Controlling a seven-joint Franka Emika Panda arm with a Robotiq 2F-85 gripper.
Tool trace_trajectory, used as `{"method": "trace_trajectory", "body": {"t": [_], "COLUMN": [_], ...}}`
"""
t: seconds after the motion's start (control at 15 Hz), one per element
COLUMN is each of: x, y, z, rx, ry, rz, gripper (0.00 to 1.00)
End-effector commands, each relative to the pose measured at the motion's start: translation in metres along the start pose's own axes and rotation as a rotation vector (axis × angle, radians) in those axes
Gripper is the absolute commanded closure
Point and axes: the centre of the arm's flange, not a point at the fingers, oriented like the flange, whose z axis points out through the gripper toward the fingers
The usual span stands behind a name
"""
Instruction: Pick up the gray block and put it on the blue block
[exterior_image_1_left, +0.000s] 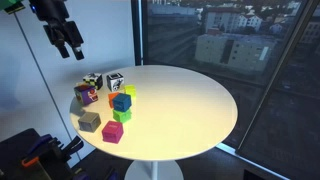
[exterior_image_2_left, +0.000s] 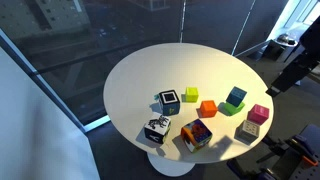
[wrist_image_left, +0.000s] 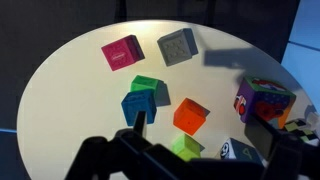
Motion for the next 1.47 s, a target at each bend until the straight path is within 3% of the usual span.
{"method": "trace_trajectory", "body": {"t": [0.0, 0.27, 0.73, 1.07, 1.4], "x": [0.000, 0.000, 0.021, 0.022, 0.014], "y": [0.000, 0.000, 0.008, 0.023, 0.044], "z": [0.000, 0.000, 0.014, 0.029, 0.045], "rx": [0.000, 0.000, 0.006, 0.044, 0.090], "ry": [0.000, 0.000, -0.080, -0.161, -0.188], "rz": [0.000, 0.000, 0.023, 0.024, -0.011], "gripper": [0.00, 0.00, 0.00, 0.00, 0.00]}}
